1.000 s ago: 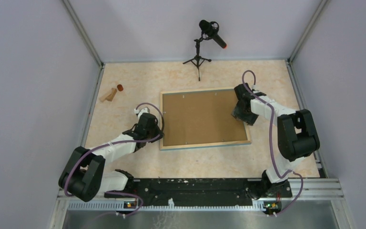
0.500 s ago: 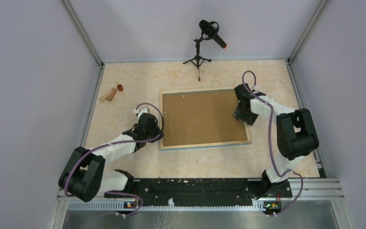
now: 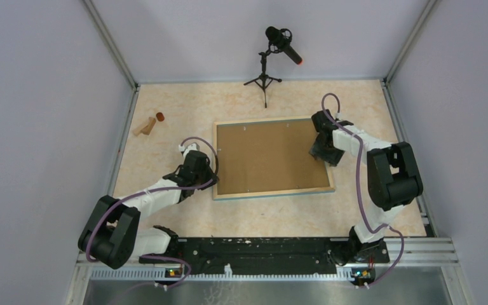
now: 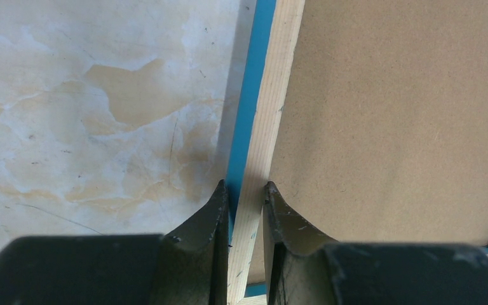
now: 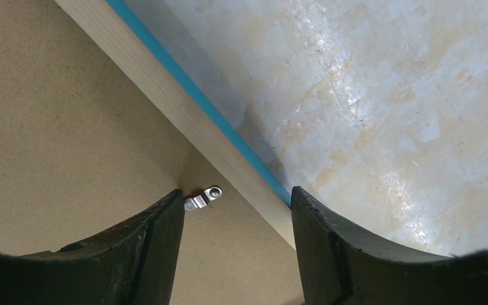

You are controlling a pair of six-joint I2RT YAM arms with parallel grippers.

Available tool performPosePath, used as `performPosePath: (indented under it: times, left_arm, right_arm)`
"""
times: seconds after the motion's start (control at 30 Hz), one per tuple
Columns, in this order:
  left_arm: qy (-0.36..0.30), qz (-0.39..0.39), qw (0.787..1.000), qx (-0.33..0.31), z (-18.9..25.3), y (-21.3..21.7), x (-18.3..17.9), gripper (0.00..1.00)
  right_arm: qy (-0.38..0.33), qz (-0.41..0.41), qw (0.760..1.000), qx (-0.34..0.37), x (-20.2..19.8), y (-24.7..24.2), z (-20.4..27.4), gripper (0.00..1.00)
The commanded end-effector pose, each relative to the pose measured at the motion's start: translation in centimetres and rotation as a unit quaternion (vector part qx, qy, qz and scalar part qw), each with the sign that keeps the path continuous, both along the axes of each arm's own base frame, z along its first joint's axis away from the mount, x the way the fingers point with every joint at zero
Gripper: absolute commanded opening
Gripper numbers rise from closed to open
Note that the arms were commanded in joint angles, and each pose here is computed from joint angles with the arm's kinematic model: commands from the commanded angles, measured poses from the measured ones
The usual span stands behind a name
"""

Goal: Put the photo into the frame
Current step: Install the photo frame at the center of the board.

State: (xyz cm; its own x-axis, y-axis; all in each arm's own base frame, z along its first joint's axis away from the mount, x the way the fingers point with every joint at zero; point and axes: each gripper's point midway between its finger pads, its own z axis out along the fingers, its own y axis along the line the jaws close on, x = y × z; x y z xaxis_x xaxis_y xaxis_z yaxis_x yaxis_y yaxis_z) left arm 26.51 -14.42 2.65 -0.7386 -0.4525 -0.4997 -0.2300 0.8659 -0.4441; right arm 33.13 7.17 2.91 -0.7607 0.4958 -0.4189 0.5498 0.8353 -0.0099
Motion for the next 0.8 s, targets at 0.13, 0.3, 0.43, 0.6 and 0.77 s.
performPosePath:
  times: [0.13, 0.3, 0.43, 0.6, 0.77]
  left_arm:
    - [0.040, 0.007, 0.999, -0.001, -2.2, 0.5, -1.7, 0.05]
    - [0.041, 0.006, 0.999, -0.001, -2.3, 0.4, -1.7, 0.05]
    - [0.041, 0.007, 0.999, -0.001, -2.3, 0.5, -1.7, 0.05]
    - [0.042, 0.007, 0.999, -0.001, -2.3, 0.5, -1.7, 0.05]
    - [0.041, 0.005, 0.999, -0.002, -2.2, 0.4, -1.6, 0.05]
  right_arm:
    - [0.071, 0.042, 0.996, 0.039, -3.0, 1.9, -3.7, 0.44]
    - [0.083, 0.071, 0.994, 0.029, -3.7, 1.7, -3.9, 0.36]
    - [0.092, 0.088, 0.992, 0.012, -4.1, 1.0, -3.9, 0.35]
    - [0.080, 0.117, 0.990, -0.003, -3.5, 0.6, -3.3, 0.36]
    - [0.049, 0.135, 0.990, 0.014, -2.0, 1.6, -2.0, 0.52]
